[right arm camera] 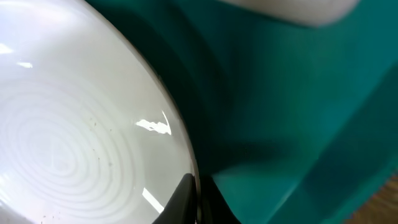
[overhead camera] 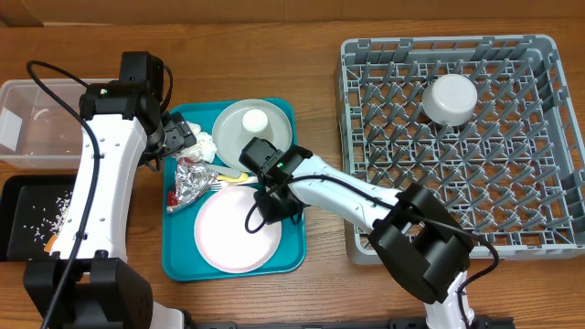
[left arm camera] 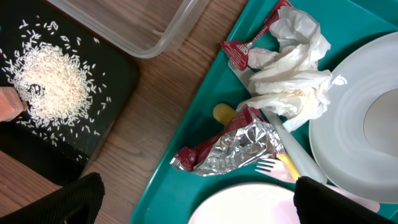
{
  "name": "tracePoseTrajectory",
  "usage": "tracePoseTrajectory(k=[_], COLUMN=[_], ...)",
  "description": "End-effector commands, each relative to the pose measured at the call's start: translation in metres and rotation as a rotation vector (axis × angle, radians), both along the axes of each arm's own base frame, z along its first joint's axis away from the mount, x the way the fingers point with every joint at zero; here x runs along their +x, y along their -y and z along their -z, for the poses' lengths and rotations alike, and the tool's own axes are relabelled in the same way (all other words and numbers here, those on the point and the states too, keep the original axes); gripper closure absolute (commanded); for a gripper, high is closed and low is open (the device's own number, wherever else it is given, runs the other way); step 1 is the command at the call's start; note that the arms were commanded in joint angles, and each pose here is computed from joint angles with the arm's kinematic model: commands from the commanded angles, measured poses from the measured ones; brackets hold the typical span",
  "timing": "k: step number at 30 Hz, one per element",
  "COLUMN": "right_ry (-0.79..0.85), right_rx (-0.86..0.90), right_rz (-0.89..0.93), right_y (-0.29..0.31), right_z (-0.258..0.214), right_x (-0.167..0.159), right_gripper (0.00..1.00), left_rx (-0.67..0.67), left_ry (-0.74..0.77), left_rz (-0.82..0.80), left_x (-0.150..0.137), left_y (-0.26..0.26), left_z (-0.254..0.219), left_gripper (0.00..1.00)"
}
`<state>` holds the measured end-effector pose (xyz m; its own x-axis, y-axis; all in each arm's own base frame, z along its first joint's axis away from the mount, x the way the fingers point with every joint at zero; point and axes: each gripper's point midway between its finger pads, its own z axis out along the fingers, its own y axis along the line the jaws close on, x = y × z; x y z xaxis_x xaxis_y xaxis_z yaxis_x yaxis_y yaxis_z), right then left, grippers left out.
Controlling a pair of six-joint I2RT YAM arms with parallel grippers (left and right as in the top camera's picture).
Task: Sort waste into correct bins and load items into the dishwasher rack
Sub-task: 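Grasp the white plate's rim with the right gripper, then lift the plate with the right gripper and carry it over the rack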
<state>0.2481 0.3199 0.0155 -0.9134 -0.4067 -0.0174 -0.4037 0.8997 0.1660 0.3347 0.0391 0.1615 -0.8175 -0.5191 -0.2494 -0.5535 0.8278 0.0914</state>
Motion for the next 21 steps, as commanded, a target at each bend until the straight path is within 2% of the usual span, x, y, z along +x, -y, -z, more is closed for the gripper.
tracePoseTrajectory(k=[1, 14, 21], right_ry=[0.021, 0.071, 0.198], right_rx=[-0.004, 0.044, 0.096], right_rz=[0.036, 0.142, 0.190], right_y=[0.006, 0.050, 0.084], right_z=[-0.019, -0.099, -0.158], right_x=[0.015, 0.034, 0.042], right_gripper=[0.96, 0.96, 0.96], left_rx=[-0.004, -0.004, -0.004], left_ry=[0.042, 0.043, 0.043], left_rz=[-0.017, -0.018, -0.017], left_x=[0.005, 0.005, 0.005], left_y=[0.001, 0.001, 0.001], left_z=[-0.011, -0.011, -0.011], left_gripper=[0.00, 0.00, 0.00])
